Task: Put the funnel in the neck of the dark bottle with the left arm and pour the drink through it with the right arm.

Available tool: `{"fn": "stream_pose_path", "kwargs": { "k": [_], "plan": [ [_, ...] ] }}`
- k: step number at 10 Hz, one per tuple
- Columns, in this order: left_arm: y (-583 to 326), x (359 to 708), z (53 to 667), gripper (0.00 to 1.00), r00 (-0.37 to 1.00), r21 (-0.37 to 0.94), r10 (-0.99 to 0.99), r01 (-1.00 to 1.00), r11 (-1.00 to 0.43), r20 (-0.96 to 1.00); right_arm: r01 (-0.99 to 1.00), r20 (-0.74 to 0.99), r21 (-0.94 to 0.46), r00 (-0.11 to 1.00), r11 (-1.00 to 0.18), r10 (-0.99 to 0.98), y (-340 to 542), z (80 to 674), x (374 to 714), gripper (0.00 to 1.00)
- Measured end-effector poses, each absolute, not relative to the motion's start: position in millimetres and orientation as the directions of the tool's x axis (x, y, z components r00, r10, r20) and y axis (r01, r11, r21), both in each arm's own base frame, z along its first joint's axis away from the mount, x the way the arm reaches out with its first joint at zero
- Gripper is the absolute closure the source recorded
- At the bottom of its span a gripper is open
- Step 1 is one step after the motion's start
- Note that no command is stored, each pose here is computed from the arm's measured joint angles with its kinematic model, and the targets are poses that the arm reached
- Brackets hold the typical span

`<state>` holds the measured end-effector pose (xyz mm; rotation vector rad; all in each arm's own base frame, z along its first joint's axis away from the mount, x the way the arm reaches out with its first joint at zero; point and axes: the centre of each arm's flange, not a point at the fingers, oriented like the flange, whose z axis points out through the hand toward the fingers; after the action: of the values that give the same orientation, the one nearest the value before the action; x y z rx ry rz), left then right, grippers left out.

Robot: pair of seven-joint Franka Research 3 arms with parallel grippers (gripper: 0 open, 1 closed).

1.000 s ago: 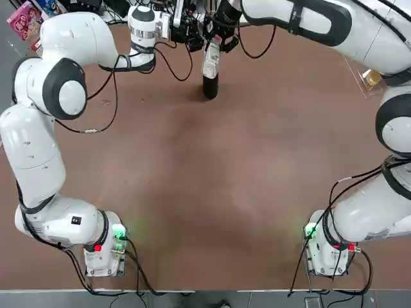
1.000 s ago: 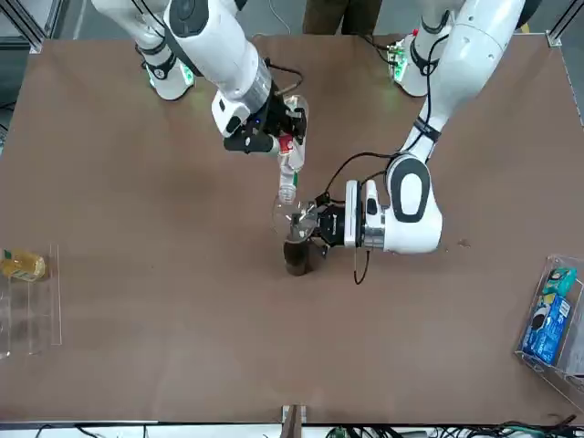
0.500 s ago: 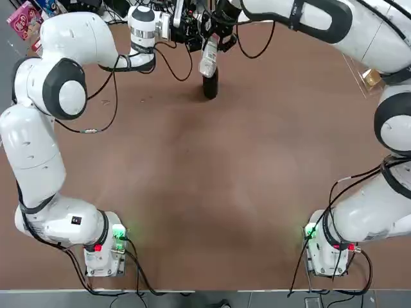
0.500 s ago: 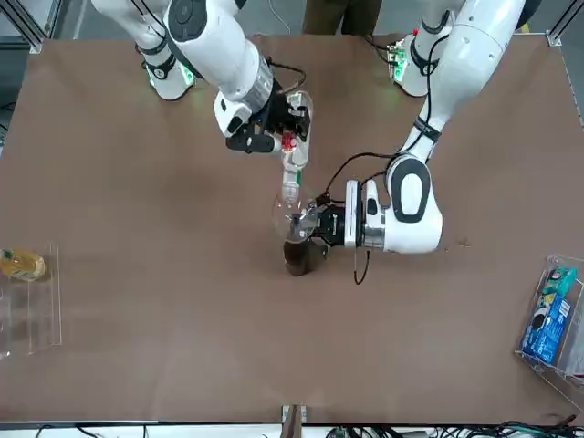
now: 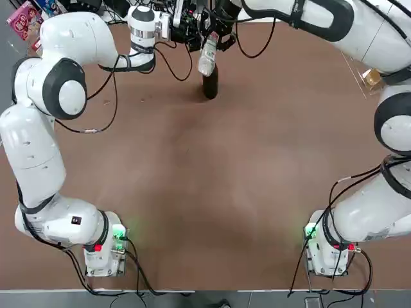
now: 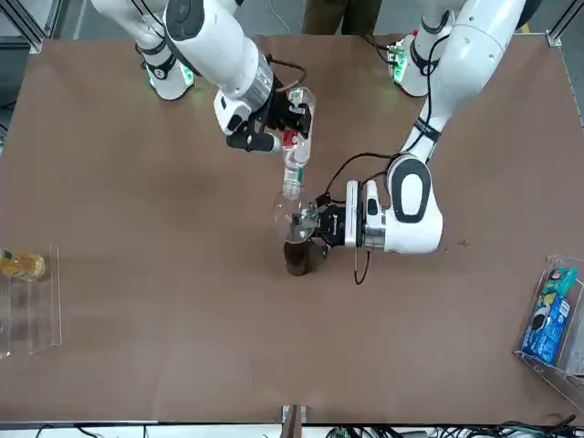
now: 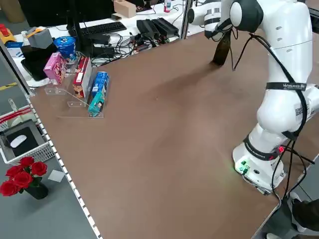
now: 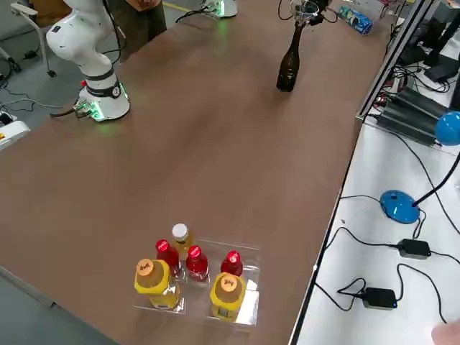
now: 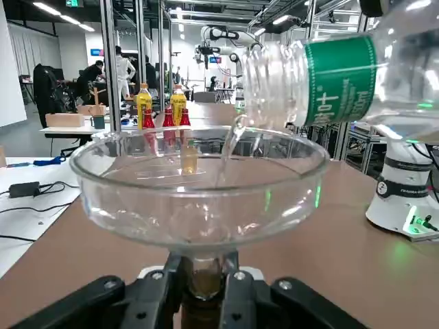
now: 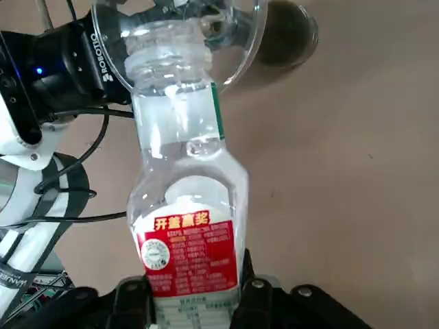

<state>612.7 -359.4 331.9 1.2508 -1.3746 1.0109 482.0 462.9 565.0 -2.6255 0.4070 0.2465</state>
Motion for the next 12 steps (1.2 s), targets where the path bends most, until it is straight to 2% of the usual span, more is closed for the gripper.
{"fn": "stream_pose_path", "kwargs": {
  "k": [4,7,11,12],
  "plan": [
    [-359.3,612.7,331.9,0.75,0.012,0.034,-0.175,-0.992,0.123,0.985,-0.298,-0.216,-0.422,0.95,-0.856,-0.225,461.7,565.0,483.6,0.58],
    [-359.3,612.8,331.9,0.75,0.012,0.034,-0.174,-0.992,0.123,0.985,-0.162,-0.096,-0.361,0.986,-0.918,-0.136,454.7,564.4,484.2,0.58],
    [-359.4,612.6,331.4,0.73,0.013,0.035,-0.174,-0.992,0.123,0.985,-0.007,0.034,-0.316,0.999,-0.949,-0.018,437.4,601.5,469.8,0.58],
    [-359.6,612.5,329.8,0.63,0.015,0.037,-0.175,-0.992,0.123,0.984,0.041,0.074,-0.296,0.997,-0.954,0.02,428.0,608.3,466.5,0.58]
  ]
}}
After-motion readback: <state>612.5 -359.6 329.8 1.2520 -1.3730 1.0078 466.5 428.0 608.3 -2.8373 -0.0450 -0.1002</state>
